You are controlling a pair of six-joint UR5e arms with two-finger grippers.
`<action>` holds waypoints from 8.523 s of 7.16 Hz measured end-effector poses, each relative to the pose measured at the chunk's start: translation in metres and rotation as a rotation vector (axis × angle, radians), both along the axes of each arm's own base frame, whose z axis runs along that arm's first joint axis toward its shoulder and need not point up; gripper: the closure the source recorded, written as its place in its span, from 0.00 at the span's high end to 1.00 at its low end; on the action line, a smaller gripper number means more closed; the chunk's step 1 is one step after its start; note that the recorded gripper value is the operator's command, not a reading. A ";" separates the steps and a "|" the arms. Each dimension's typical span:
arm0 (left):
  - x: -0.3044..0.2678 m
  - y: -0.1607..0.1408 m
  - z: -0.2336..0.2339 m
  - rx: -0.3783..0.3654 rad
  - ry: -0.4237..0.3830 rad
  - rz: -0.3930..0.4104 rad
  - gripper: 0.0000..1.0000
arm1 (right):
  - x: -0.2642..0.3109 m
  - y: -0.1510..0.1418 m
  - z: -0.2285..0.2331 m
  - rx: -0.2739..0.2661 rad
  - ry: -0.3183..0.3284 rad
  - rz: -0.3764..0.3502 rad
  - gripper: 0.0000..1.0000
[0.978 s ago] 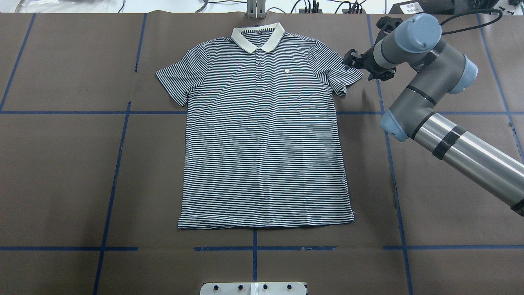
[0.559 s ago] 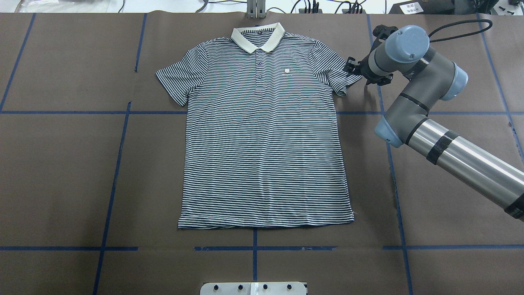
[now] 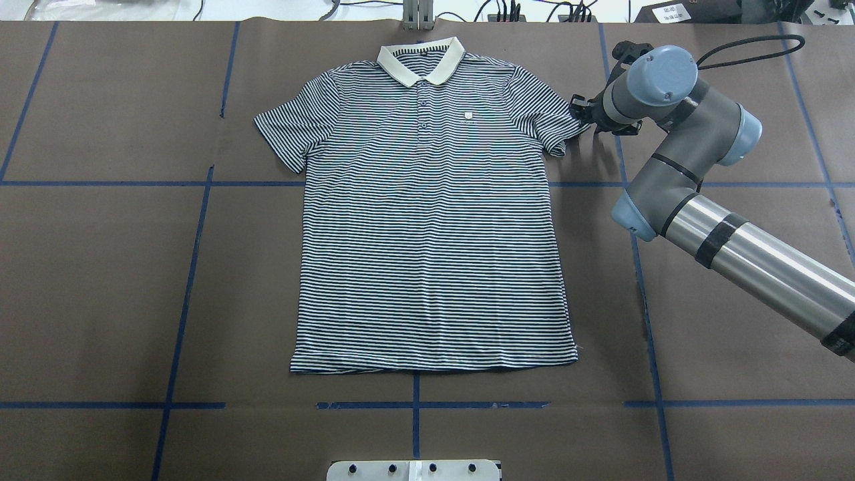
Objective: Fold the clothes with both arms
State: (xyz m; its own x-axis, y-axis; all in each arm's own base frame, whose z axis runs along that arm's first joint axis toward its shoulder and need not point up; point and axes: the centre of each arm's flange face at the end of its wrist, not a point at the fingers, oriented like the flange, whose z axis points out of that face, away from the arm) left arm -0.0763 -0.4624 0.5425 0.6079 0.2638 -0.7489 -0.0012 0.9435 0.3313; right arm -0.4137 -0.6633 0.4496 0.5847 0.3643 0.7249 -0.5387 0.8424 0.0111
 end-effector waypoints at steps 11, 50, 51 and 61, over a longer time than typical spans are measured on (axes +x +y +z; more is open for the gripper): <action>0.012 -0.004 -0.020 -0.017 0.083 0.004 1.00 | -0.119 -0.038 -0.157 0.065 -0.010 -0.015 0.00; 0.640 -0.207 -0.283 -0.160 0.157 -0.469 0.75 | -0.002 0.106 -0.095 0.142 -0.161 -0.065 1.00; 0.637 -0.190 -0.289 -0.168 0.197 -0.464 0.75 | -0.005 0.112 -0.097 0.135 -0.169 -0.061 1.00; 0.556 0.013 -0.285 -0.231 0.396 -0.134 0.77 | -0.064 0.411 -0.078 -0.124 -0.113 0.086 0.77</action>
State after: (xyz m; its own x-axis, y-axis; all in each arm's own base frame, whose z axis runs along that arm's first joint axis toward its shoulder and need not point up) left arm 0.4799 -0.4495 0.2578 0.2815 0.0015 -0.9596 0.2097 0.9757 0.0631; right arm -0.4774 -0.2523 0.3714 0.4649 0.5001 0.7306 -0.6005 0.7845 -0.1548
